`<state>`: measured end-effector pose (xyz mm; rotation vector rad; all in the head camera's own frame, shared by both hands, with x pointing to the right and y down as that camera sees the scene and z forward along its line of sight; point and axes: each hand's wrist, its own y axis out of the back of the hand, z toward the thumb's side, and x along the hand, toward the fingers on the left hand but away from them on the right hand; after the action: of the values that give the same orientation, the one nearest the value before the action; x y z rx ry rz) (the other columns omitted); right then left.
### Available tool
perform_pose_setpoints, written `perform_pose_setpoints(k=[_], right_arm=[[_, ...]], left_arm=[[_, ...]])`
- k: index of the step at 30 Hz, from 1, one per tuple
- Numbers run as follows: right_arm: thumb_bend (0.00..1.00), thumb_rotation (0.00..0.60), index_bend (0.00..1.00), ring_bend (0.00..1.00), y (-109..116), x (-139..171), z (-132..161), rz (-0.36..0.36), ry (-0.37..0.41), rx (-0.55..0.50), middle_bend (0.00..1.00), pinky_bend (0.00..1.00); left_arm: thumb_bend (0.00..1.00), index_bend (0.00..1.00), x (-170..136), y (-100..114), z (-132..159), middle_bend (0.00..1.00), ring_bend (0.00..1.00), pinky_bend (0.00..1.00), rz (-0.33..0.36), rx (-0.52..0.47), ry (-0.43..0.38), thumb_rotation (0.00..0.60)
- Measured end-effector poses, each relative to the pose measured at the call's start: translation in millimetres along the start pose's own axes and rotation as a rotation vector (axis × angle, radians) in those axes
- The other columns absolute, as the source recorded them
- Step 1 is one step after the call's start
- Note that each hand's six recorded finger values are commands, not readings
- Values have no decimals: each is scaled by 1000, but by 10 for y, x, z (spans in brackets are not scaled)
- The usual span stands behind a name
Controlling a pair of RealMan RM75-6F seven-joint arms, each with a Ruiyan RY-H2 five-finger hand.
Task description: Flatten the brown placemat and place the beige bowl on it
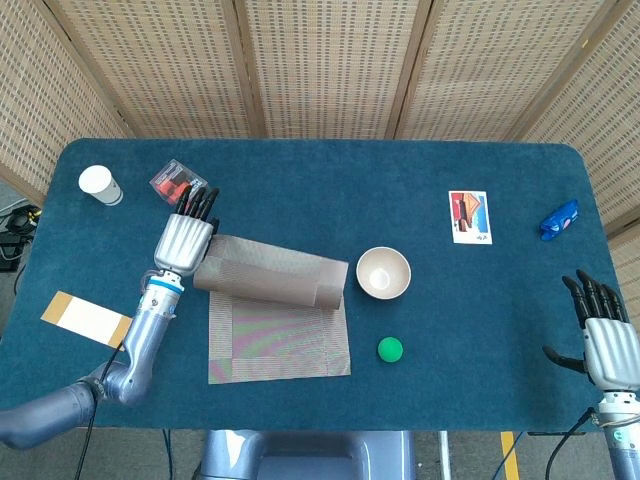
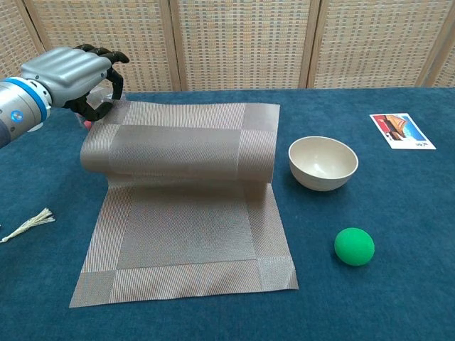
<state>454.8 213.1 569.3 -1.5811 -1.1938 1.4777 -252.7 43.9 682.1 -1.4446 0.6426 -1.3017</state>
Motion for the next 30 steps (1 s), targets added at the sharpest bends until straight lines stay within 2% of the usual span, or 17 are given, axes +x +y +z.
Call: perform_pose_setpoints(k=[6, 12, 17, 22, 24, 30], right_arm=[[90, 600, 68, 0, -23, -33, -56, 1, -20, 8, 0, 0], [89, 600, 68, 0, -40, -66, -95, 0, -37, 17, 0, 0], [90, 600, 68, 0, -40, -81, -132, -1, -52, 21, 0, 0], [90, 600, 68, 0, -46, -87, -143, 2, -56, 24, 0, 0], [90, 600, 68, 0, -51, -87, -140, 4, -55, 25, 0, 0], [89, 600, 68, 0, -61, -81, -125, 7, -49, 27, 0, 0]], left_arm=[[557, 588, 231, -30, -140, 0, 0, 0, 5, 104, 48, 600], [546, 566, 416, -31, -147, 0, 0, 0, 19, 165, 70, 600], [471, 432, 528, -69, -164, 0, 0, 0, 16, 213, 94, 600], [229, 129, 565, -109, -190, 0, 0, 0, 8, 237, 118, 600], [182, 51, 561, -105, -212, 0, 0, 0, 10, 241, 126, 600], [160, 21, 519, -57, -285, 0, 0, 0, 33, 212, 138, 600]])
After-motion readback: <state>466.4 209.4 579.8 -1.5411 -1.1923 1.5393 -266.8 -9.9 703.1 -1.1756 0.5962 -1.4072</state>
